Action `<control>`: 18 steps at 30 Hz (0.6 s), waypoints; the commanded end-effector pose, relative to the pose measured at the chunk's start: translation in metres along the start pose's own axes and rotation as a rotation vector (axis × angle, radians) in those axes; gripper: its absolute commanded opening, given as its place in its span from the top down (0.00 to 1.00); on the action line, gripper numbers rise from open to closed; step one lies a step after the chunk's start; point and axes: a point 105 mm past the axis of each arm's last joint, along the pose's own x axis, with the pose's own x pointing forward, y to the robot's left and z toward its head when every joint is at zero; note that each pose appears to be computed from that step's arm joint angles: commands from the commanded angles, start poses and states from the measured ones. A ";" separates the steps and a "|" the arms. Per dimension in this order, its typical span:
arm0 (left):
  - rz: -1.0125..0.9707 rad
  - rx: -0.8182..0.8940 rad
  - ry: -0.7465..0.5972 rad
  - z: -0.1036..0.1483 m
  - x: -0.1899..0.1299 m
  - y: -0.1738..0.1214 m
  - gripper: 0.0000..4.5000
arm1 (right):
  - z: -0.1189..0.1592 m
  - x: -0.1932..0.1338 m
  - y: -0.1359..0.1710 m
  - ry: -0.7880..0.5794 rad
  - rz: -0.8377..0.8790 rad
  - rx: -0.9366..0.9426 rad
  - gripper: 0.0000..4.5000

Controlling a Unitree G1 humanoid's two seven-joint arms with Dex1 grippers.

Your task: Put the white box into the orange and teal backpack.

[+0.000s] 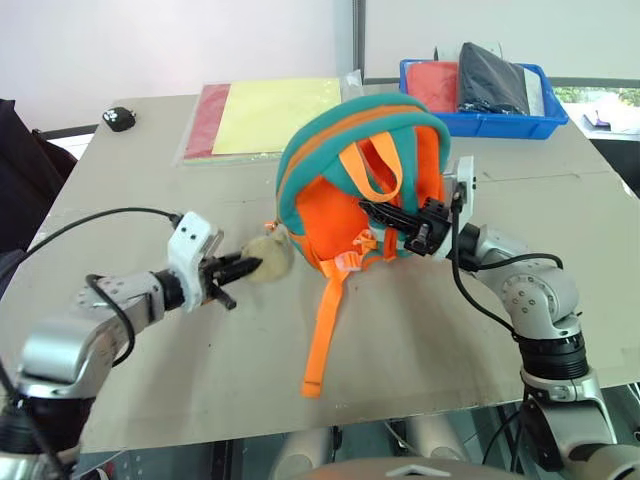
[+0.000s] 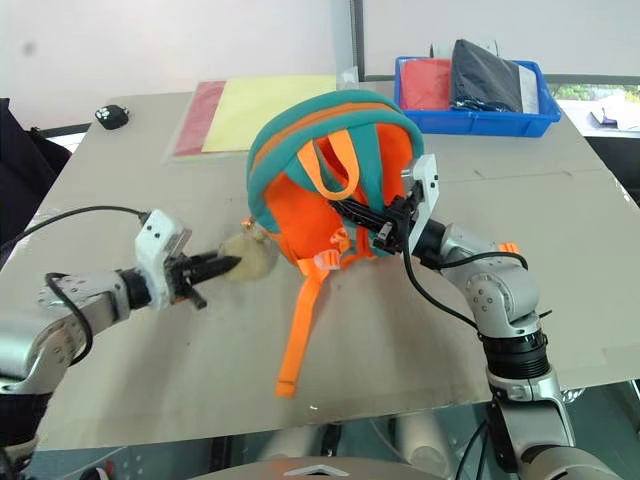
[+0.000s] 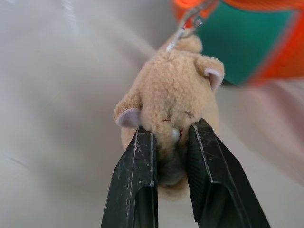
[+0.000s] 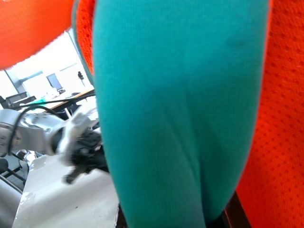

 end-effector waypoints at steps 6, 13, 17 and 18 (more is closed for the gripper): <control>-0.075 -0.122 -0.275 0.038 -0.016 -0.004 0.95 | 0.016 0.001 0.006 -0.050 0.021 -0.051 1.00; -0.132 -0.087 -0.144 0.013 -0.041 -0.012 0.24 | 0.015 -0.001 0.006 -0.047 0.028 -0.047 1.00; -0.048 0.028 0.125 -0.046 -0.068 0.011 0.02 | 0.009 -0.018 -0.006 0.007 -0.040 -0.073 0.93; -0.012 0.003 0.100 -0.048 -0.071 0.018 0.02 | 0.004 -0.025 -0.011 0.046 -0.064 -0.079 0.84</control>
